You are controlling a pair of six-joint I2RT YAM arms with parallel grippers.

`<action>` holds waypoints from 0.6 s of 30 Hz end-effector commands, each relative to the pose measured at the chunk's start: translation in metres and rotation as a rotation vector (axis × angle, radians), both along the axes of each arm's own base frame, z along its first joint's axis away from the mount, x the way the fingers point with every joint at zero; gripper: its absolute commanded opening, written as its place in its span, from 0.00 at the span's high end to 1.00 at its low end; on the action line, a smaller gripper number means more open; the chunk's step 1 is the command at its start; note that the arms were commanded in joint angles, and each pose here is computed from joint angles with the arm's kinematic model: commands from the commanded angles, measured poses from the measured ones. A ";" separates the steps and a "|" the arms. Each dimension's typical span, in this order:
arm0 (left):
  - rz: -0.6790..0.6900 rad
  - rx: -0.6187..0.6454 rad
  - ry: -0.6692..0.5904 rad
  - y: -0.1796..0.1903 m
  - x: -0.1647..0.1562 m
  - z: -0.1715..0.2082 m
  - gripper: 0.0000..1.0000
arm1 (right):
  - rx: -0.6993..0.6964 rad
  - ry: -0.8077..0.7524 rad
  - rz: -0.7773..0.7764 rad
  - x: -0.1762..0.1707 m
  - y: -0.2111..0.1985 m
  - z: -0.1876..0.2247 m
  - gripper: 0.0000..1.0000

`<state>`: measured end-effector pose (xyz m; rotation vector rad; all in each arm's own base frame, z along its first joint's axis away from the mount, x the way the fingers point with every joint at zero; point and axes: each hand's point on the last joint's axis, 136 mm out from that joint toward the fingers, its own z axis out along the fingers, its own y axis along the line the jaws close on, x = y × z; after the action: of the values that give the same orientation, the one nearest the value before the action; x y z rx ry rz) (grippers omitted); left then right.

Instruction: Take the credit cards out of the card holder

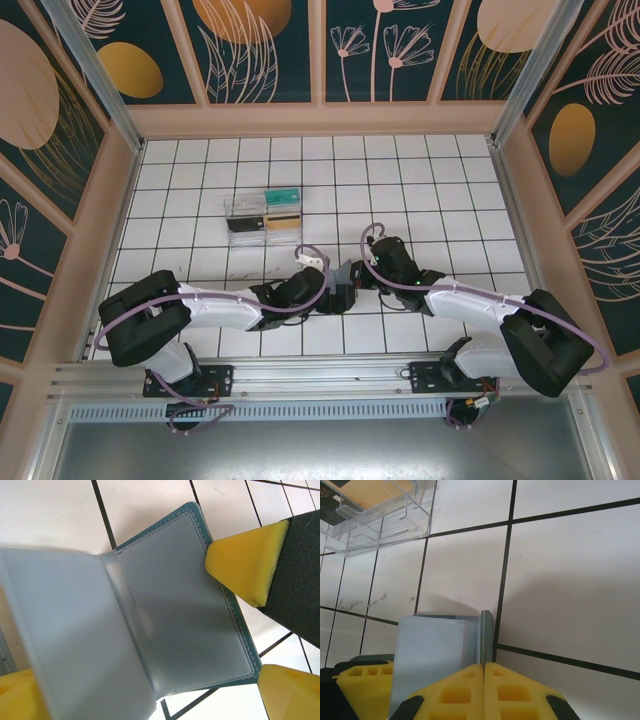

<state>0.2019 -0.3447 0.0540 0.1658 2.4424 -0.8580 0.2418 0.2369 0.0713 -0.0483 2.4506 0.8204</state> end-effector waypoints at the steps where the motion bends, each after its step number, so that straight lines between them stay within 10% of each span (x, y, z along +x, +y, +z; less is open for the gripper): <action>1: -0.007 -0.017 -0.015 -0.003 0.002 0.005 0.01 | -0.012 0.006 -0.021 0.002 -0.005 -0.005 1.00; 18: -0.110 -0.129 -0.023 -0.042 0.001 0.026 0.05 | 0.009 -0.012 -0.078 0.003 -0.021 -0.002 0.92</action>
<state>0.1987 -0.3655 0.0670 0.2211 2.4113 -0.9765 0.2476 0.2170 0.0786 0.0287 2.4012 0.7807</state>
